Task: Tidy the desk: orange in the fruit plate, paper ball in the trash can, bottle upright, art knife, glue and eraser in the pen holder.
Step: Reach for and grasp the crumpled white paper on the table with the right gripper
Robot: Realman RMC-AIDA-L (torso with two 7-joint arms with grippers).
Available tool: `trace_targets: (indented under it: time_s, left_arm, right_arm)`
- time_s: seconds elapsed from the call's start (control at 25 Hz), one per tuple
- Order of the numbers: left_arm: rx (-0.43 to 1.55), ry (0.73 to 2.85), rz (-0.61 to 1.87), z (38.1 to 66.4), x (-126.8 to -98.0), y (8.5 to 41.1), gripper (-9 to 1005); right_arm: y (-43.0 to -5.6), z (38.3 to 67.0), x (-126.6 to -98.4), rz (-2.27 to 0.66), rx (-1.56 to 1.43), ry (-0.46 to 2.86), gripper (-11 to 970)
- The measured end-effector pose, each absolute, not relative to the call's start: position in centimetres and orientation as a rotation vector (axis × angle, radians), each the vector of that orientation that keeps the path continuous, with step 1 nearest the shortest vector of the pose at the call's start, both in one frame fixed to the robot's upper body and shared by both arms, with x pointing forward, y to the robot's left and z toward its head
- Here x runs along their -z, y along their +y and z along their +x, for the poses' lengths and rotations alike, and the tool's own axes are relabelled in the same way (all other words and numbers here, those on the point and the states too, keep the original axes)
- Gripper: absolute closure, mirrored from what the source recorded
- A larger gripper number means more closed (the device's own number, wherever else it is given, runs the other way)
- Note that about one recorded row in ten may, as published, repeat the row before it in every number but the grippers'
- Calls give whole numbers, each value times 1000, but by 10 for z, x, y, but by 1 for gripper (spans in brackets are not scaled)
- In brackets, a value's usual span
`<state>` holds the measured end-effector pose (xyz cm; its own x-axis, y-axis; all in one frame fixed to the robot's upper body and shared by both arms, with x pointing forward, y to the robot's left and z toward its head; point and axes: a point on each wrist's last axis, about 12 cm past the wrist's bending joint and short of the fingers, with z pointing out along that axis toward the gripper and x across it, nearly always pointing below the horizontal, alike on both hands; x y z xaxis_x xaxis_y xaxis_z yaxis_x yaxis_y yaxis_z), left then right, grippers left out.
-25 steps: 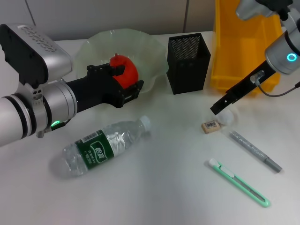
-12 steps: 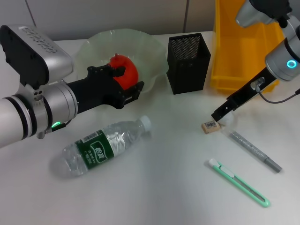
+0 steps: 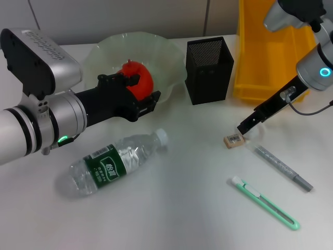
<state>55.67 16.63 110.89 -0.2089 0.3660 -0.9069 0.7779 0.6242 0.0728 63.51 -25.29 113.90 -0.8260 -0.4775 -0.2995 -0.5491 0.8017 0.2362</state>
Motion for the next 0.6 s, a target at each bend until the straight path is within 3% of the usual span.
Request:
trace_targets:
  time_s: [0.6]
  left_arm:
    - [499,1814,921,557,-1109,166,407]
  right_arm:
    - [-254,635,-1134,-788,-451,2767,209]
